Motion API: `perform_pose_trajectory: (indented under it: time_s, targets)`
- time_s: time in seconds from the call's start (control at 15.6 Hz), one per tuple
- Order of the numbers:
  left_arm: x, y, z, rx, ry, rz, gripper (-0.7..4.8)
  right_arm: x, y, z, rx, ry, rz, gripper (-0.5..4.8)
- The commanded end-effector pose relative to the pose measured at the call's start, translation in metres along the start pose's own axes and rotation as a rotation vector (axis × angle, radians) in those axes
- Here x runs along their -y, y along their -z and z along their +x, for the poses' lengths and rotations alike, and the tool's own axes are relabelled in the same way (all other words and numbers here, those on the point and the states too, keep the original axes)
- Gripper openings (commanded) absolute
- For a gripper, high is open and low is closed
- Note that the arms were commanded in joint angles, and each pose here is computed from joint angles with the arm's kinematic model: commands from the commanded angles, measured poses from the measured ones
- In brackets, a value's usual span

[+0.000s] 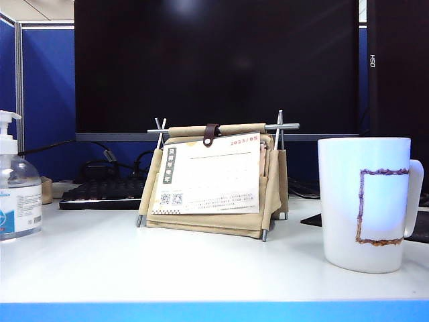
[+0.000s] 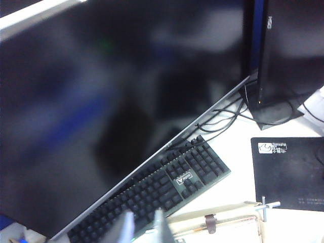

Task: Swap the positions of the transparent plastic cup and the white ceramic cup.

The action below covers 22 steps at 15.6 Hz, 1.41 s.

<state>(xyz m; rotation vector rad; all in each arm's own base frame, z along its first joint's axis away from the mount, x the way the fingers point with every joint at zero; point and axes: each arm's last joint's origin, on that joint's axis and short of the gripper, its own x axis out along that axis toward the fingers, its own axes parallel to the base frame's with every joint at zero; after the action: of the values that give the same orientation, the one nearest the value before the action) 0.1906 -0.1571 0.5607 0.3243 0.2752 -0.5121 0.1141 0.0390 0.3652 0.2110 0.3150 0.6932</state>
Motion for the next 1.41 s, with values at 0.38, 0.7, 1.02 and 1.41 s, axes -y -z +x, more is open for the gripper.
perform_pose_trajectory:
  time_s: [0.38, 0.7, 1.02, 1.41]
  targets:
    - [0.001, -0.004, -0.074, 0.166, 0.086, 0.001, 0.21, -0.005, -0.009, -0.002, 0.060, -0.089, -0.031, -0.06]
    - [-0.014, 0.037, -0.171, 0.143, -0.080, -0.096, -0.06, -0.006, -0.009, -0.002, 0.057, -0.106, -0.024, -0.06]
    - [-0.007, 0.095, -0.168, -0.018, 0.047, 0.015, -0.06, -0.007, -0.008, -0.002, 0.043, -0.160, -0.016, -0.06]
    - [0.036, 0.210, -0.095, -0.125, -0.223, 0.119, -0.06, -0.010, -0.007, -0.001, 0.009, -0.266, 0.012, -0.06]
